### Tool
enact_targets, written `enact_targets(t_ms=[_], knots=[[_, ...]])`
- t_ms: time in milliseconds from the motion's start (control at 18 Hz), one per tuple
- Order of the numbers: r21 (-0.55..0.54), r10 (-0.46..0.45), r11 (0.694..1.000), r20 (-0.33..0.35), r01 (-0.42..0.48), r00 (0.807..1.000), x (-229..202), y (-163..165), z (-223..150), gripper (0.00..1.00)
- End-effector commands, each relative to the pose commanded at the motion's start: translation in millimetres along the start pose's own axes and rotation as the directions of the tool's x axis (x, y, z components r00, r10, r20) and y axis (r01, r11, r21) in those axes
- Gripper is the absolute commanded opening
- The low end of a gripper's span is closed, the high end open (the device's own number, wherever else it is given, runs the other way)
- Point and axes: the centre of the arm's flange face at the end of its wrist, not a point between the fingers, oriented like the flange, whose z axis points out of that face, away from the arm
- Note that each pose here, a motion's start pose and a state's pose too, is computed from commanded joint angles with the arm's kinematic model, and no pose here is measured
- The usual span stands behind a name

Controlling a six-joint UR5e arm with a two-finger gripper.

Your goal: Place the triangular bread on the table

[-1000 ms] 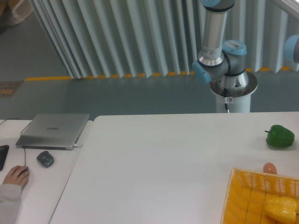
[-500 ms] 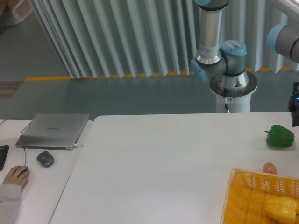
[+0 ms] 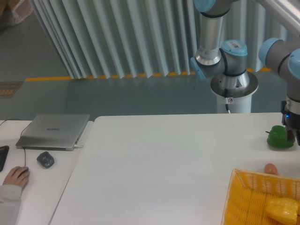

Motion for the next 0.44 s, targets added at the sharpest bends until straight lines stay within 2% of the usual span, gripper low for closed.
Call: enact_targets(t_ms=[444], knots=[[0.002,0.001,1.0,0.0,-0.001,1.0,-0.4,-1.1,0.8,1.0]])
